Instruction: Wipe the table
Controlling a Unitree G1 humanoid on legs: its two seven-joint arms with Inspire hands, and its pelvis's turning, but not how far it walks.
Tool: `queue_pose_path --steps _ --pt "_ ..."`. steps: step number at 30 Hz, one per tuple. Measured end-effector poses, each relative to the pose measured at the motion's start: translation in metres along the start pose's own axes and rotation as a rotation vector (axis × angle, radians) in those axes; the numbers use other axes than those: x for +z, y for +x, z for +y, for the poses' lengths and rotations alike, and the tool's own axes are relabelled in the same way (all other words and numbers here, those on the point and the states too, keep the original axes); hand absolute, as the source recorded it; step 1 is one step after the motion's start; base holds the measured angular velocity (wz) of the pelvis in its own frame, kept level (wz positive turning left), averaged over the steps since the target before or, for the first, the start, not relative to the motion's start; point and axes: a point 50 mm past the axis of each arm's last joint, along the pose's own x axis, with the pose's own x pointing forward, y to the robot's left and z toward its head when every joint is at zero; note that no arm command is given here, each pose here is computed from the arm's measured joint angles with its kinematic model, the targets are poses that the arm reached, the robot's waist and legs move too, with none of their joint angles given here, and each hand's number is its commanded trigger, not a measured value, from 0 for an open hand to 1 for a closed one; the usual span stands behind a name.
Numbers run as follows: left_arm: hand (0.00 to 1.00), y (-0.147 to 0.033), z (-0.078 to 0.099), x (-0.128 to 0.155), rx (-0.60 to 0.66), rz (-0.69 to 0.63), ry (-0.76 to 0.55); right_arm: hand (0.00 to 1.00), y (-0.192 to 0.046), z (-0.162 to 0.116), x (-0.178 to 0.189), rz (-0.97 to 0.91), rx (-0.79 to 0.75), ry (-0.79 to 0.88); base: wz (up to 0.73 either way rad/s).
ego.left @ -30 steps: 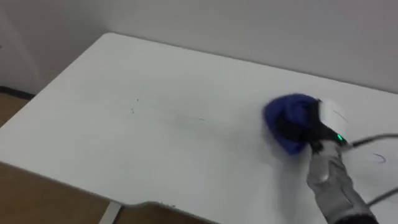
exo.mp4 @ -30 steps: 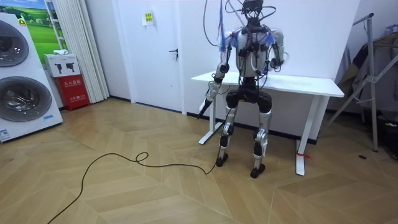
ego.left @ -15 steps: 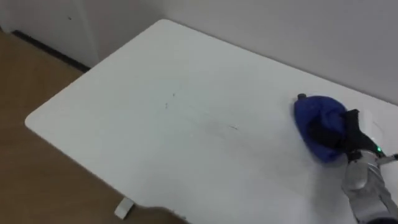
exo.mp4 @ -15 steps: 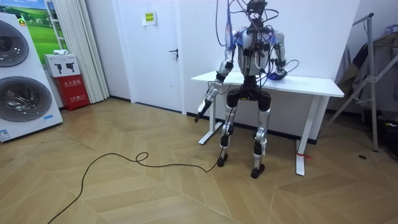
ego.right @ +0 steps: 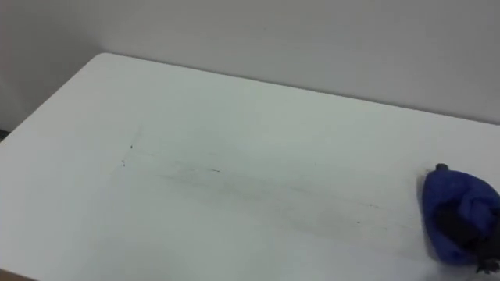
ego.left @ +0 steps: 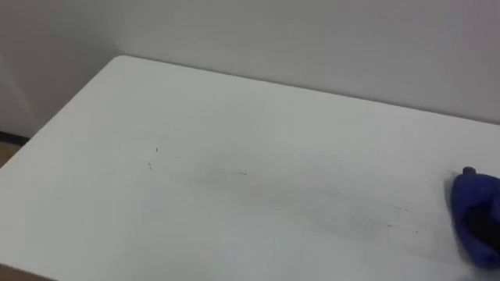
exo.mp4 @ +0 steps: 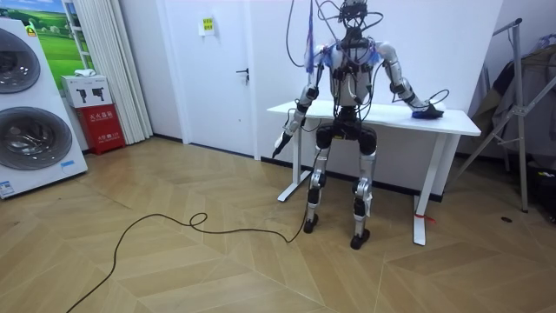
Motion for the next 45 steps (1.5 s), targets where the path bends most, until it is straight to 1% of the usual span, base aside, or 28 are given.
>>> queue_pose_path --steps 4,7,11,16,19,21,22,24,26,27,28,30,33,38,43,44,45 --pt "0.00 -0.002 0.003 -0.009 0.007 0.023 0.003 1.00 -0.001 -0.010 -0.019 0.083 -0.033 0.032 0.01" --pt "0.00 -0.003 0.004 -0.014 0.005 0.035 0.008 1.00 0.001 -0.025 -0.030 0.108 -0.056 -0.002 0.00" --pt "0.00 -0.003 0.003 -0.015 0.001 0.037 0.009 1.00 0.000 -0.036 -0.043 0.155 -0.086 -0.017 -0.02" --pt "0.00 -0.003 0.000 -0.014 -0.015 0.031 0.023 1.00 0.000 -0.034 -0.037 0.133 -0.087 -0.062 -0.09" --pt "0.00 -0.004 -0.009 -0.012 -0.052 0.021 0.048 1.00 0.002 -0.028 -0.018 0.067 -0.069 -0.154 -0.34" --pt "0.00 -0.003 -0.016 -0.003 -0.071 -0.003 0.056 1.00 0.001 -0.013 0.010 -0.068 -0.033 -0.250 -0.41" --pt "0.00 -0.003 -0.018 0.000 -0.079 -0.013 0.064 1.00 0.000 -0.008 0.019 -0.111 -0.022 -0.269 -0.27" --pt "0.00 -0.004 -0.029 0.009 -0.115 -0.044 0.106 1.00 -0.008 0.016 0.061 -0.287 0.033 -0.330 -0.21" --pt "0.00 -0.005 -0.035 0.012 -0.136 -0.055 0.128 1.00 -0.017 0.030 0.090 -0.419 0.070 -0.384 -0.05" --pt "0.00 -0.005 -0.037 0.013 -0.144 -0.060 0.144 1.00 -0.024 0.041 0.106 -0.486 0.102 -0.401 0.00" --pt "0.00 -0.005 -0.038 0.013 -0.147 -0.060 0.148 1.00 -0.028 0.045 0.113 -0.516 0.114 -0.407 0.00" --pt "0.00 -0.006 -0.041 0.012 -0.156 -0.049 0.167 1.00 -0.040 0.059 0.142 -0.626 0.141 -0.423 0.04" --pt "0.00 -0.006 -0.041 0.013 -0.157 -0.041 0.172 1.00 -0.051 0.066 0.160 -0.711 0.168 -0.458 0.02" --pt "0.00 -0.006 -0.044 0.016 -0.161 -0.036 0.169 1.00 -0.061 0.072 0.165 -0.737 0.184 -0.451 0.00" --pt "0.00 -0.004 -0.048 0.037 -0.155 -0.085 0.155 1.00 -0.062 0.073 0.165 -0.740 0.183 -0.454 0.00" --pt "0.00 -0.003 -0.049 0.042 -0.155 -0.096 0.153 0.71 -0.063 0.074 0.166 -0.745 0.182 -0.456 0.00" --pt "0.00 -0.003 -0.050 0.045 -0.155 -0.106 0.155 0.00 -0.064 0.075 0.167 -0.747 0.184 -0.452 0.00"
